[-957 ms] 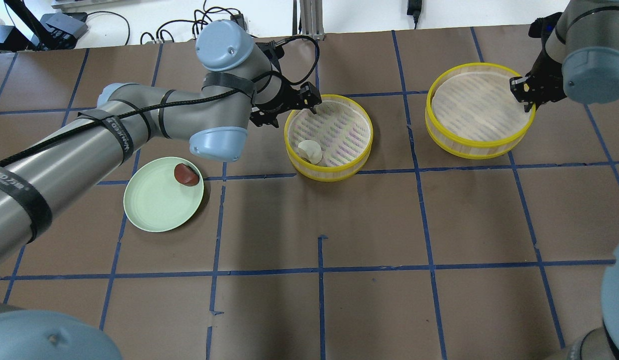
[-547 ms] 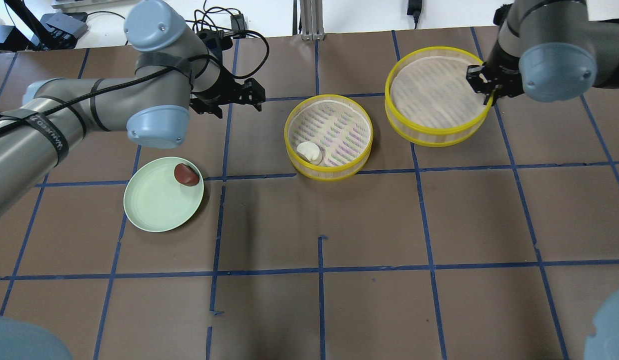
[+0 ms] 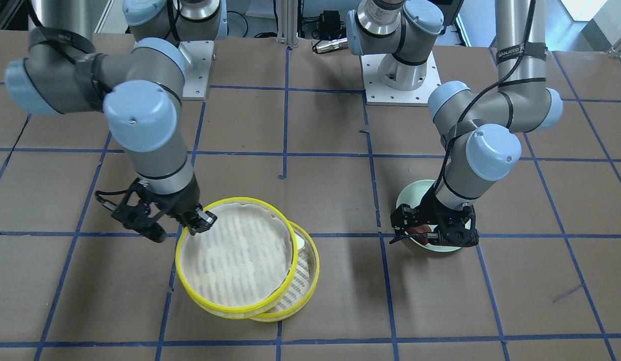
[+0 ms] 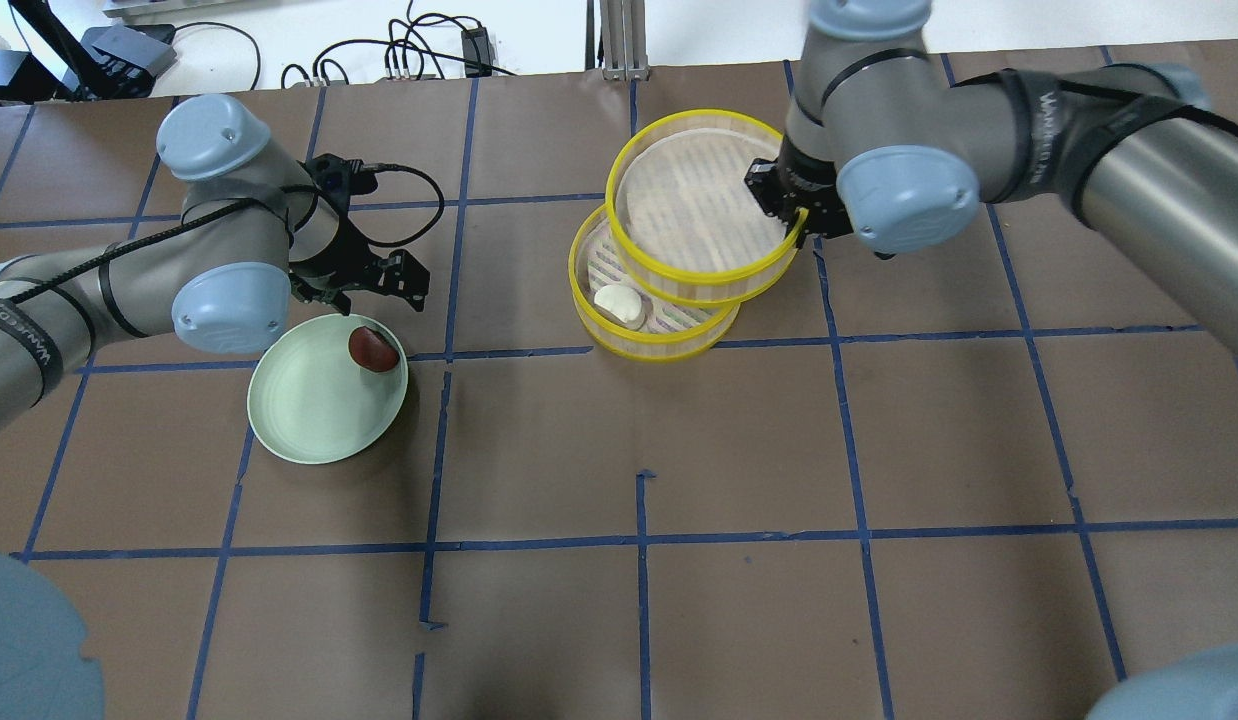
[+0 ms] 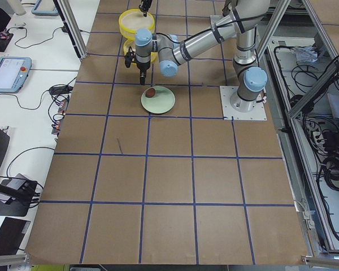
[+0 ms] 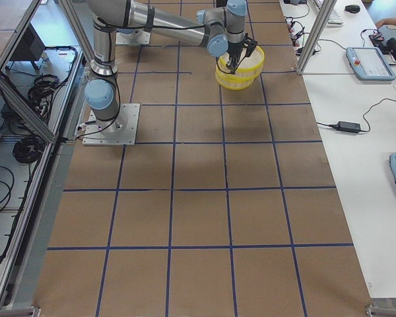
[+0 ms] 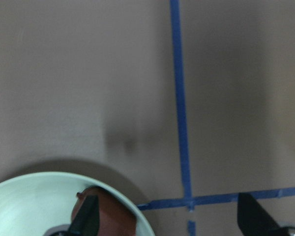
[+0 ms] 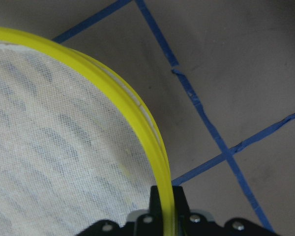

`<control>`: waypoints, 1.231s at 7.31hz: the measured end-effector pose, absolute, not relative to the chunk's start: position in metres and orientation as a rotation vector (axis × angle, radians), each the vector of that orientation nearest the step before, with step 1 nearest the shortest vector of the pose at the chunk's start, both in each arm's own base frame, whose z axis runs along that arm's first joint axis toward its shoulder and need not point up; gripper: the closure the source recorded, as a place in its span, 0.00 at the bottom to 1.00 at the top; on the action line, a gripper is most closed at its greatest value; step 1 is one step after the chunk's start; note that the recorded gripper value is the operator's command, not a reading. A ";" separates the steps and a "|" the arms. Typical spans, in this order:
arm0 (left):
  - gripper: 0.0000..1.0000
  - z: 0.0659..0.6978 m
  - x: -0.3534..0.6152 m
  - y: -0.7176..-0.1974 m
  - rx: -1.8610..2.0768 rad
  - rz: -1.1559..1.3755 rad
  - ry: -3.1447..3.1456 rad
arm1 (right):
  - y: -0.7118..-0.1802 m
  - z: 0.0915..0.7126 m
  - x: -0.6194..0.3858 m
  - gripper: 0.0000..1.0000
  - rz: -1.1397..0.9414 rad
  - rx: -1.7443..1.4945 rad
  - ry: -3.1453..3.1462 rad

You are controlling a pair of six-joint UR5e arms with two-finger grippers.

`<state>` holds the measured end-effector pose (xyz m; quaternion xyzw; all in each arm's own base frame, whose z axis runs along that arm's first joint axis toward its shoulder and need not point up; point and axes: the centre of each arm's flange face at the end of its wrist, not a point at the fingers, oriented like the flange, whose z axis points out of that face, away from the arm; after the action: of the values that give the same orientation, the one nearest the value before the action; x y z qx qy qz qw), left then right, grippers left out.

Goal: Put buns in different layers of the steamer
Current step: 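Restack the top tier with the right gripper while the left returns to the plate, then grasp the brown bun on the green plate with the left gripper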

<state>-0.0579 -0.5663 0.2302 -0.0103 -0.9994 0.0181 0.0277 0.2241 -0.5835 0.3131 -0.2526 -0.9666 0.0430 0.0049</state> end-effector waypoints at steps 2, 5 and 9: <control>0.11 0.214 -0.049 -0.562 -0.025 0.000 -3.118 | -0.579 0.282 0.254 0.92 0.093 -0.782 -3.019; 0.84 0.201 -0.047 -0.561 -0.024 -0.039 -3.124 | -0.578 0.275 0.260 0.92 0.083 -0.773 -3.020; 0.98 0.206 -0.040 -0.561 -0.012 -0.039 -3.200 | -0.581 0.273 0.253 0.91 0.115 -0.752 -2.970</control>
<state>-0.0397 -0.5607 0.2057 -0.0039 -0.9995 -0.0123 -0.0294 0.2535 -0.5806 0.2728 -0.2450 -0.9680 0.0376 0.0378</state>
